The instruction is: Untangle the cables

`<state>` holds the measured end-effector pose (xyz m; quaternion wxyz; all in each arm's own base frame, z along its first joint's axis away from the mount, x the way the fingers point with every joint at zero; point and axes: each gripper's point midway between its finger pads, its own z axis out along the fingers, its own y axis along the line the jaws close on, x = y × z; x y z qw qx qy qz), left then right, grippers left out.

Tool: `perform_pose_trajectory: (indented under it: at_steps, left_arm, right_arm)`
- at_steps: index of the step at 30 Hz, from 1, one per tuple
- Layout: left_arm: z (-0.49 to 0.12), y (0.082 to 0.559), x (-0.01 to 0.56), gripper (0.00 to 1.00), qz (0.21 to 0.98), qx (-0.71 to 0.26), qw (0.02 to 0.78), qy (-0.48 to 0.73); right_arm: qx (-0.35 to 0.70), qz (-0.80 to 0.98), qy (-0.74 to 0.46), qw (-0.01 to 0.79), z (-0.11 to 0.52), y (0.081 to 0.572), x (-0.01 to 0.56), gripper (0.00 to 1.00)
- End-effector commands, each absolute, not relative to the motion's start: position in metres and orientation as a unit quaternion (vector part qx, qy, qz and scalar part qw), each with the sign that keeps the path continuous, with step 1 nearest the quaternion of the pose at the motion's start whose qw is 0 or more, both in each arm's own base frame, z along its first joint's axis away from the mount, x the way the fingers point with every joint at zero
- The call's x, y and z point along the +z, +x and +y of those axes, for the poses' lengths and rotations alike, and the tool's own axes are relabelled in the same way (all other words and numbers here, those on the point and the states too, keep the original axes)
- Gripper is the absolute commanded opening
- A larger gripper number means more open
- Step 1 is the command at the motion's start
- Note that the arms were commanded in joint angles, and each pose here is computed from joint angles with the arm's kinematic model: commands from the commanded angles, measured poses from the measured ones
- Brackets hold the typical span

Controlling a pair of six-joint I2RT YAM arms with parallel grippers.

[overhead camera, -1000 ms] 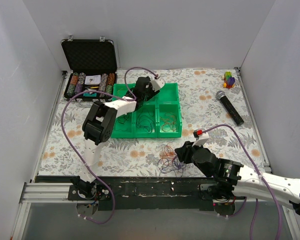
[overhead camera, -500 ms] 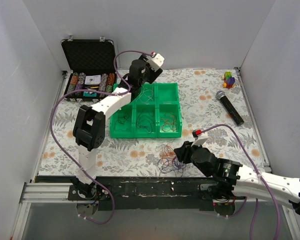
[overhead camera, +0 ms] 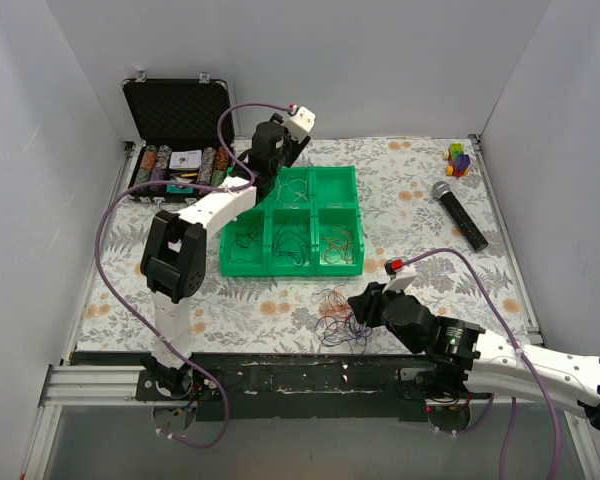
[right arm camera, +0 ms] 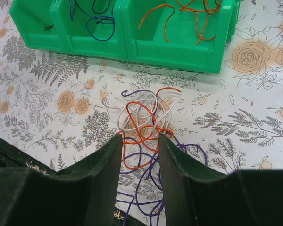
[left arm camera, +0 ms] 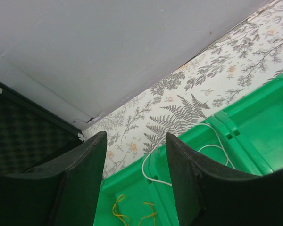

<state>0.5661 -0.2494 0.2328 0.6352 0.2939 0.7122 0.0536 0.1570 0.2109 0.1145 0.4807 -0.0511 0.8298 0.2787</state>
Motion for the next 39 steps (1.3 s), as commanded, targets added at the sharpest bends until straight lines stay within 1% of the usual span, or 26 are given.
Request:
perform_pose_trajectory:
  at_steps: [1, 6, 12, 18, 22, 25, 28, 29, 31, 33, 36, 39]
  left_arm:
    - [-0.227, 0.572, 0.217, 0.51, 0.736, 0.071, 0.621, 0.259]
    - [-0.220, 0.580, 0.192, 0.47, 0.735, 0.107, 0.615, 0.266]
    - [-0.222, 0.600, 0.169, 0.47, 0.738, 0.119, 0.608, 0.268]
    - [-0.230, 0.624, 0.175, 0.47, 0.731, 0.119, 0.627, 0.241]
    - [-0.229, 0.624, 0.169, 0.47, 0.738, 0.119, 0.620, 0.238]
    - [-0.228, 0.613, 0.162, 0.47, 0.745, 0.108, 0.611, 0.246]
    - [-0.235, 0.595, 0.154, 0.47, 0.750, 0.075, 0.597, 0.276]
    - [-0.240, 0.588, 0.155, 0.48, 0.749, 0.057, 0.593, 0.291]
    - [-0.251, 0.571, 0.160, 0.54, 0.742, 0.018, 0.586, 0.325]
    - [-0.264, 0.552, 0.174, 0.58, 0.733, -0.030, 0.580, 0.353]
    - [-0.274, 0.515, 0.201, 0.60, 0.716, -0.090, 0.576, 0.384]
    - [-0.280, 0.469, 0.233, 0.63, 0.681, -0.147, 0.582, 0.419]
  right_arm:
    - [0.288, 0.820, -0.042, 0.493, 0.213, 0.161, 0.122, 0.45]
    - [0.290, 0.820, -0.042, 0.492, 0.213, 0.161, 0.122, 0.45]
    - [0.290, 0.820, -0.042, 0.491, 0.212, 0.160, 0.122, 0.44]
    - [0.289, 0.822, -0.040, 0.490, 0.212, 0.160, 0.120, 0.44]
    - [0.288, 0.823, -0.040, 0.489, 0.212, 0.161, 0.118, 0.44]
    - [0.287, 0.823, -0.041, 0.488, 0.211, 0.160, 0.116, 0.44]
    - [0.289, 0.823, -0.040, 0.488, 0.211, 0.160, 0.115, 0.44]
    - [0.288, 0.823, -0.040, 0.488, 0.211, 0.161, 0.116, 0.44]
    - [0.287, 0.823, -0.039, 0.489, 0.210, 0.161, 0.116, 0.44]
    - [0.284, 0.823, -0.038, 0.490, 0.209, 0.162, 0.116, 0.44]
    - [0.280, 0.828, -0.037, 0.484, 0.208, 0.161, 0.109, 0.44]
    - [0.283, 0.832, -0.036, 0.476, 0.210, 0.160, 0.103, 0.44]
